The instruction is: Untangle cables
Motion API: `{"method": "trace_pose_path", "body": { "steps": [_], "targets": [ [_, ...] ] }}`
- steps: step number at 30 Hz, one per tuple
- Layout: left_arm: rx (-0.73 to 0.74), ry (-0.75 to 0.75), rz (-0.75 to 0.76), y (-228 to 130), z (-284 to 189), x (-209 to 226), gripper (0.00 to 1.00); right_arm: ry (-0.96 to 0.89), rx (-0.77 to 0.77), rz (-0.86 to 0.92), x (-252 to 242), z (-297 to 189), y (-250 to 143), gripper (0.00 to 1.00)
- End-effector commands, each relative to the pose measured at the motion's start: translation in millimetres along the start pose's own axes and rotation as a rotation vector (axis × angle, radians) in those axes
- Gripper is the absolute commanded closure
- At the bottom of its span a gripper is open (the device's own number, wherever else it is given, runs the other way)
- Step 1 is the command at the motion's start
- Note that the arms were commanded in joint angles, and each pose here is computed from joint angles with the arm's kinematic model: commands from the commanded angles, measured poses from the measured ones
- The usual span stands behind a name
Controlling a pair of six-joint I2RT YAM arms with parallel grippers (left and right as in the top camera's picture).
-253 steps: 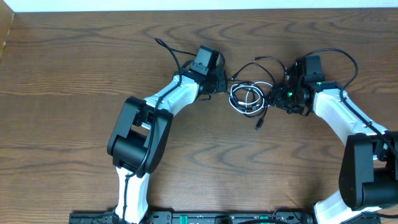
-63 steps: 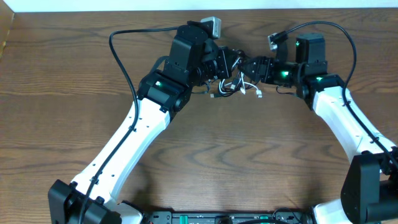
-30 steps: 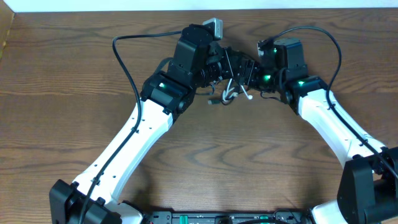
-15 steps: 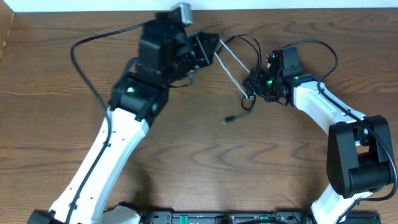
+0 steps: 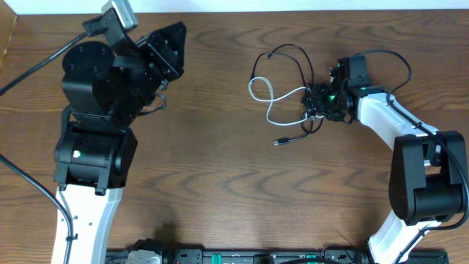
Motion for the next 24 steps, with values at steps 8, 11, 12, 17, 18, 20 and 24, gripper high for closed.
{"method": "trace_pose_path", "body": {
  "steps": [8,11,12,17,18,20,24],
  "targets": [
    [0.329,-0.016,0.076,-61,51,25,0.92,0.255,0.049,-0.29,48,-51,-7,0.43],
    [0.419,-0.042,0.105,-86,72,26,0.92,0.187,-0.005,-0.292,49,-77,-6,0.26],
    [0.449,-0.045,0.116,-95,79,27,0.92,0.156,-0.02,-0.287,46,-85,-6,0.22],
    [0.564,-0.065,0.165,-134,105,28,0.87,-0.061,-0.057,-0.218,17,-102,-9,0.15],
    [0.585,-0.069,0.175,-142,109,28,0.85,-0.09,-0.057,-0.206,12,-103,-9,0.14],
    [0.625,-0.072,0.185,-156,118,30,0.76,-0.104,-0.047,-0.192,7,-103,-9,0.14],
    [0.704,-0.067,0.201,-185,134,38,0.69,-0.067,-0.032,-0.208,9,-103,-9,0.1]
  ]
}}
Point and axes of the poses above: each gripper's point midway between its finger pads, its own z axis out along the fingers, its own x axis along the line the jaws close on, y = z × x, the point moved 5 cm from there along -z, back along the fingers, and after that the axes turned 7 degrees about z, right-handed, at the moved point
